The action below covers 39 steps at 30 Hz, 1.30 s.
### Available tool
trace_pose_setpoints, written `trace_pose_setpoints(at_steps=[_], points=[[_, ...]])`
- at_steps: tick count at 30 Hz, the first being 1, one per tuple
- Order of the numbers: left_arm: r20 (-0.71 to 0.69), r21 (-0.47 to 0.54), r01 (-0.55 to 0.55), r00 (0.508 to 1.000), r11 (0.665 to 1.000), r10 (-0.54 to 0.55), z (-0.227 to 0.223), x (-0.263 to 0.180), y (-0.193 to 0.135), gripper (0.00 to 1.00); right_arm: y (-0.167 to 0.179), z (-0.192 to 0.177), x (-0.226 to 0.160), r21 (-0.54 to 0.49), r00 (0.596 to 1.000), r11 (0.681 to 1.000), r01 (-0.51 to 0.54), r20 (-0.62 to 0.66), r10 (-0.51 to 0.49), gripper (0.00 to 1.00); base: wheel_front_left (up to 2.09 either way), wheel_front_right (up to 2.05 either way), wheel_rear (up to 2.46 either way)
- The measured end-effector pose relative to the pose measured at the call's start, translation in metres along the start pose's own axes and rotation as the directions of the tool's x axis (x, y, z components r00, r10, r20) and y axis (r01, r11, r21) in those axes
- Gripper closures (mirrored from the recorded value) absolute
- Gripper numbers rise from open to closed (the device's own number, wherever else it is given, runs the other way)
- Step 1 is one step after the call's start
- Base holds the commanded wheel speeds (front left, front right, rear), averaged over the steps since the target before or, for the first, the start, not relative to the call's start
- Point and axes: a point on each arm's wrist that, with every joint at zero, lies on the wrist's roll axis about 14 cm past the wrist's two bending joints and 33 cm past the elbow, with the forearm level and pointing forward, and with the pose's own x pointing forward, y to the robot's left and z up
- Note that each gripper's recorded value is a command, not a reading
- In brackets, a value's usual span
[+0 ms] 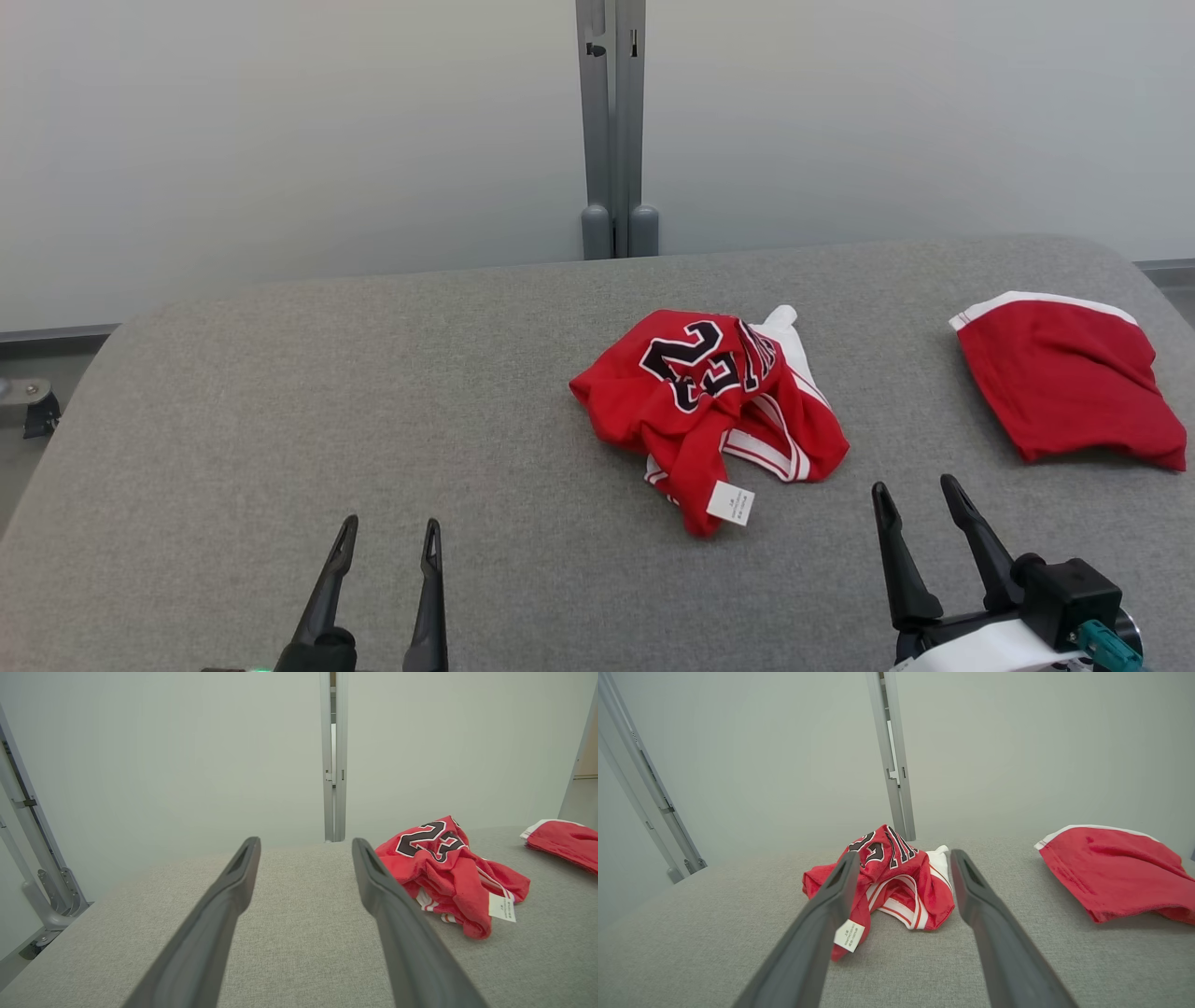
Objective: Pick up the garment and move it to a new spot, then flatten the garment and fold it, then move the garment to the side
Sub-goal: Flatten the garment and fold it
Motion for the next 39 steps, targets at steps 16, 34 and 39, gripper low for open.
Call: trace_pose_setpoints(at_steps=[16, 34, 39], points=[[-0.023, -0.016, -0.019, 1.000, 1.000, 0.018, -0.0064, -0.0018, 0.0023, 0.00, 0.0011, -0.0038, 0.0016, 0.001, 1.000, 1.000, -0.006, -0.013, 0.006, 0.00, 0.00, 0.00, 0.00], [-0.032, -0.027, -0.009, 0.999, 1.000, 0.008, -0.0091, 0.0000, -0.0031, 0.00, 0.0019, -0.0059, 0.0020, 0.003, 1.000, 1.000, -0.008, -0.020, 0.008, 0.00, 0.00, 0.00, 0.00], [-0.036, -0.026, -0.012, 0.999, 1.000, 0.011, -0.0105, -0.0002, -0.0032, 0.00, 0.0036, -0.0063, 0.0019, 0.001, 1.000, 1.000, -0.014, -0.021, 0.014, 0.00, 0.00, 0.00, 0.00]])
